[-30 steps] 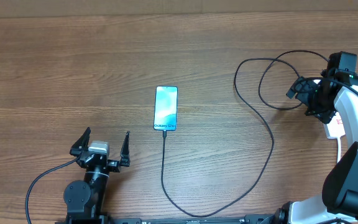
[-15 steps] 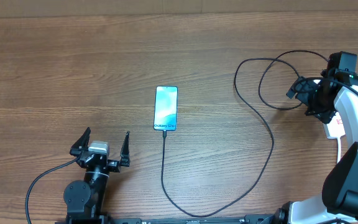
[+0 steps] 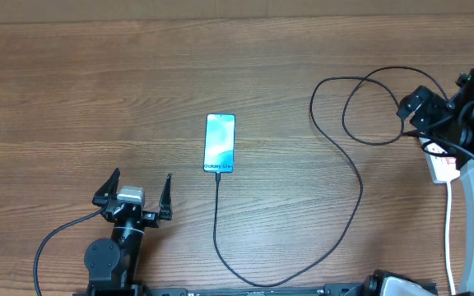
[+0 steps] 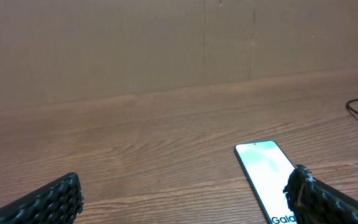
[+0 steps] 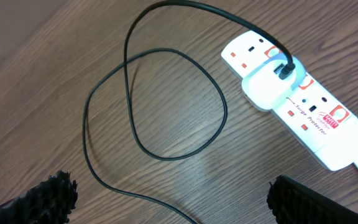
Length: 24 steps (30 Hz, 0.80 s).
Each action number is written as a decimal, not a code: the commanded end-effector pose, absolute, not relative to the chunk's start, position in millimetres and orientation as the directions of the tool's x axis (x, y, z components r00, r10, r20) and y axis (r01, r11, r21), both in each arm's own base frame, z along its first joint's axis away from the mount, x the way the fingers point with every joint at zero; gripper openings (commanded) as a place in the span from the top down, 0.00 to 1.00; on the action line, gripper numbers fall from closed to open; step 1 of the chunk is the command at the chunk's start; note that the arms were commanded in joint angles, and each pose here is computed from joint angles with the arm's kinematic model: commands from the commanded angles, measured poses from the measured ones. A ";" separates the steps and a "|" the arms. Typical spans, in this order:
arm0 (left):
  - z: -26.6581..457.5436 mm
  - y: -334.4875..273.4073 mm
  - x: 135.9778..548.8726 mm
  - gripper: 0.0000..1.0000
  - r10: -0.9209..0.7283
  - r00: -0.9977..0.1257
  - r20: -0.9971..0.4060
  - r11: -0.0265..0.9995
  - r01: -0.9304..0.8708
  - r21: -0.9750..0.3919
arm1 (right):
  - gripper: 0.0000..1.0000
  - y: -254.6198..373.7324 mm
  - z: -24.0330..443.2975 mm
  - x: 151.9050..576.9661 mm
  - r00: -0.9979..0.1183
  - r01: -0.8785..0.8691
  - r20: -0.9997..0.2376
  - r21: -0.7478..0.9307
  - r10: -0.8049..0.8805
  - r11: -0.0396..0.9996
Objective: Plug charger to phone and switch on socket
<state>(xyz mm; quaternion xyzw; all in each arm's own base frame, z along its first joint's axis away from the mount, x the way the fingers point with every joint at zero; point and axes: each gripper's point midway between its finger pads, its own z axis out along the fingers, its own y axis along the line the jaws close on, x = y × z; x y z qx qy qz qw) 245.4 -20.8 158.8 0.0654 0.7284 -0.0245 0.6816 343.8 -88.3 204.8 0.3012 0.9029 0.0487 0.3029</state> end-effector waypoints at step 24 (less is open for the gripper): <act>158.4 -16.4 245.4 0.00 0.084 -0.058 -0.995 0.991 0.109 0.077 | 0.00 -50.2 116.2 301.6 -0.766 0.476 -0.418 0.143 0.489 0.868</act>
